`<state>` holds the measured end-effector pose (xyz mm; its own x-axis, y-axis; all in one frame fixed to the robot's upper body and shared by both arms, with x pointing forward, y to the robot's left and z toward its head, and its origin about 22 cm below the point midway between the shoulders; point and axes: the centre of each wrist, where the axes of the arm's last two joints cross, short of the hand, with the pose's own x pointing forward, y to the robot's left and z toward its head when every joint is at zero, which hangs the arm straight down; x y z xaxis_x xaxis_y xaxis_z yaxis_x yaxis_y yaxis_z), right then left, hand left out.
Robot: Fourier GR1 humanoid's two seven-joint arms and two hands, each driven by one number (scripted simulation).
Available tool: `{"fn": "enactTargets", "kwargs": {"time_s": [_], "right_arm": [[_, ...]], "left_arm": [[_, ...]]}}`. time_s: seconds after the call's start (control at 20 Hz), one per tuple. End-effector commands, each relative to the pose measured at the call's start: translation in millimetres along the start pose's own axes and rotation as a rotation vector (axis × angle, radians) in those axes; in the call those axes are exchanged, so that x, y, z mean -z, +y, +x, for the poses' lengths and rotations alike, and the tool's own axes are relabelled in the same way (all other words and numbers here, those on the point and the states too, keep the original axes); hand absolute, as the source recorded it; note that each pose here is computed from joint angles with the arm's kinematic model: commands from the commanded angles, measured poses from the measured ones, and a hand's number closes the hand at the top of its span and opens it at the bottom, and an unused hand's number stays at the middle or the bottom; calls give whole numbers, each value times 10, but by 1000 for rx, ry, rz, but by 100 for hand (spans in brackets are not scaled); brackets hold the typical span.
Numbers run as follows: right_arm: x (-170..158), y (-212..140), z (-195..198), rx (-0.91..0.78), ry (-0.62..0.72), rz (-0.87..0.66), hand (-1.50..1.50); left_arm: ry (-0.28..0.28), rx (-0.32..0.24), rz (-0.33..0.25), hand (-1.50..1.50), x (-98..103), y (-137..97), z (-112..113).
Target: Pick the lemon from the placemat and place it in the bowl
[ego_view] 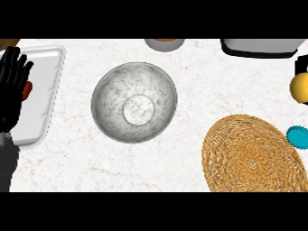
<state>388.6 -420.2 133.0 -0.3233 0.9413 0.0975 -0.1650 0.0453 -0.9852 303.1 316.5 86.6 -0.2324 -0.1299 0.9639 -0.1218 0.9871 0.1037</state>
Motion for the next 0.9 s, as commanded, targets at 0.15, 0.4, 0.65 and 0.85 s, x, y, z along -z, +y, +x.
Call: {"fn": "enactTargets", "kwargs": {"time_s": [0.15, 0.4, 0.65, 0.85], "right_arm": [[171, -629, 53, 152, -224, -143, 150], [218, -1080, 183, 215, -354, -236, 150], [451, -1287, 522, 435, -482, -230, 150], [678, -1554, 1012, 450, -533, -148, 150]], "left_arm": [[20, 9, 40, 0, 30, 17, -4], [24, 28, 50, 0, 11, -63, -137], [28, 29, 59, 0, -11, 218, -25], [34, 31, 60, 0, 15, 197, -5]]}}
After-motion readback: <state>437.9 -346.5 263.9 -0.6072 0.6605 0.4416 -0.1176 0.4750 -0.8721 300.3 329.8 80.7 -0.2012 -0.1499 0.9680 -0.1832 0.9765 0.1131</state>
